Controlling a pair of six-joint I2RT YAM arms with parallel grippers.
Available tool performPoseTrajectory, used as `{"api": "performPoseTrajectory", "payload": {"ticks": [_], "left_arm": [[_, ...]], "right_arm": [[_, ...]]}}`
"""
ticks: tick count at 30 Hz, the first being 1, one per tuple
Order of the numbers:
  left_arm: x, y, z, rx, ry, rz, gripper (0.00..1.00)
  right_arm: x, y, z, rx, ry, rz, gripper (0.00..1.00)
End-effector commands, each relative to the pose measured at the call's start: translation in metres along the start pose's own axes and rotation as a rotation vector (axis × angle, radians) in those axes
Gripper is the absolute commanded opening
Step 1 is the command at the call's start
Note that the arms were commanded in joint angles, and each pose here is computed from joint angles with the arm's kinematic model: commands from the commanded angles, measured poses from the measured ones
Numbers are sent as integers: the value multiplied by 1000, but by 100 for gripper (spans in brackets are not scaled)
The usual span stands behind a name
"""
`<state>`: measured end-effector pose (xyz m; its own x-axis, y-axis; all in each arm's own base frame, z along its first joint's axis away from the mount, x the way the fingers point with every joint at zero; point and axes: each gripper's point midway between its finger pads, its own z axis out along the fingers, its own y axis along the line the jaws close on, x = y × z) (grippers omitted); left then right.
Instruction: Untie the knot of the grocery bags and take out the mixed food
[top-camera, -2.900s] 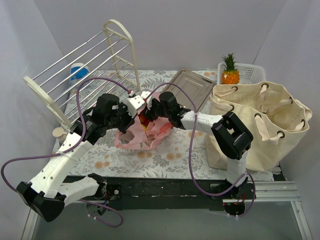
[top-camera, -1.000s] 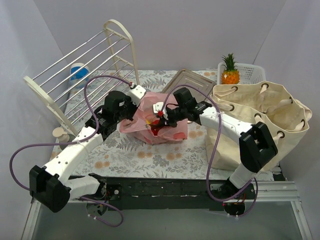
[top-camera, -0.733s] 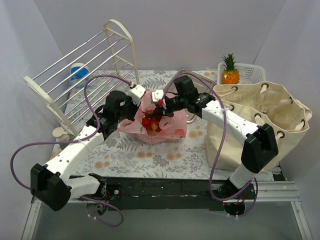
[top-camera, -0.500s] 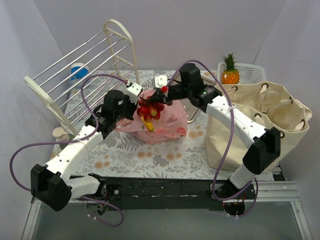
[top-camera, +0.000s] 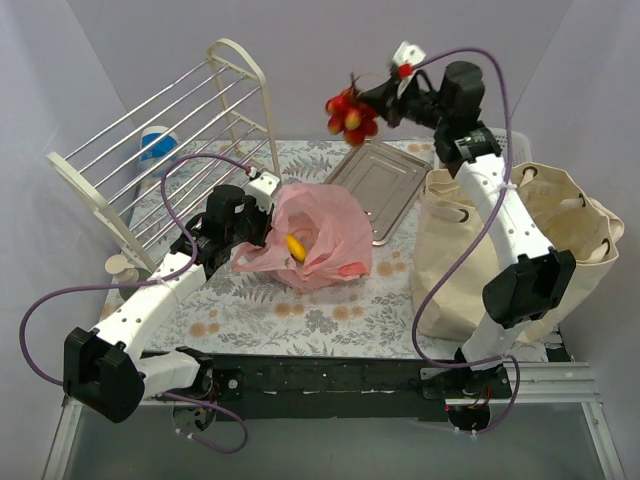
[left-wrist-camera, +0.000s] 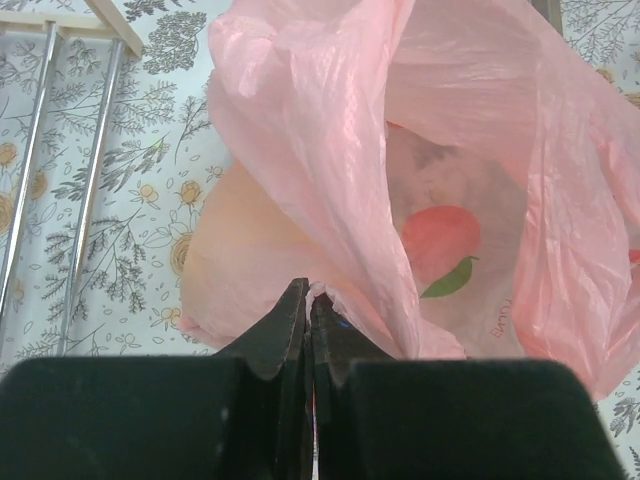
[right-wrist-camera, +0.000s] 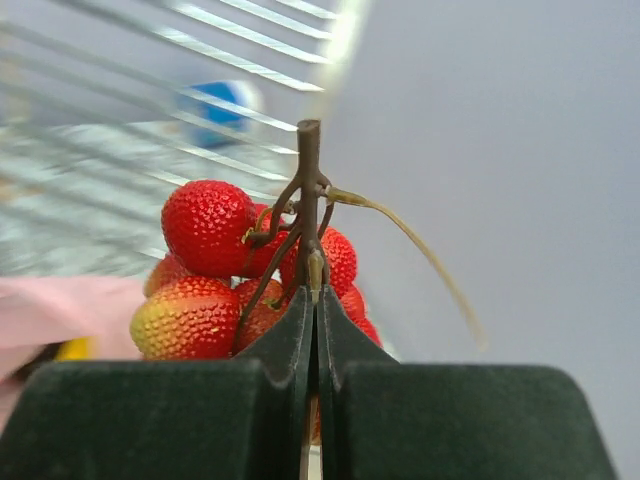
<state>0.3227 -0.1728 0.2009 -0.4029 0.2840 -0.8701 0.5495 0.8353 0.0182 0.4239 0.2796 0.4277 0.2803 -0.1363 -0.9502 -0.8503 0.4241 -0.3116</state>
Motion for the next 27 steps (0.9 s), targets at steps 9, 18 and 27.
{"api": "performPoseTrajectory", "payload": {"ticks": [9,18,27], "left_arm": [[-12,-10,-8,62,-50,27,0],[9,-16,-2,93,-9,20,0],[20,-26,23,173,116,-16,0]], "right_arm": [[84,-211,-153,880,266,-86,1],[94,-86,-235,802,410,-122,1],[153,62,-282,629,617,148,1]]}}
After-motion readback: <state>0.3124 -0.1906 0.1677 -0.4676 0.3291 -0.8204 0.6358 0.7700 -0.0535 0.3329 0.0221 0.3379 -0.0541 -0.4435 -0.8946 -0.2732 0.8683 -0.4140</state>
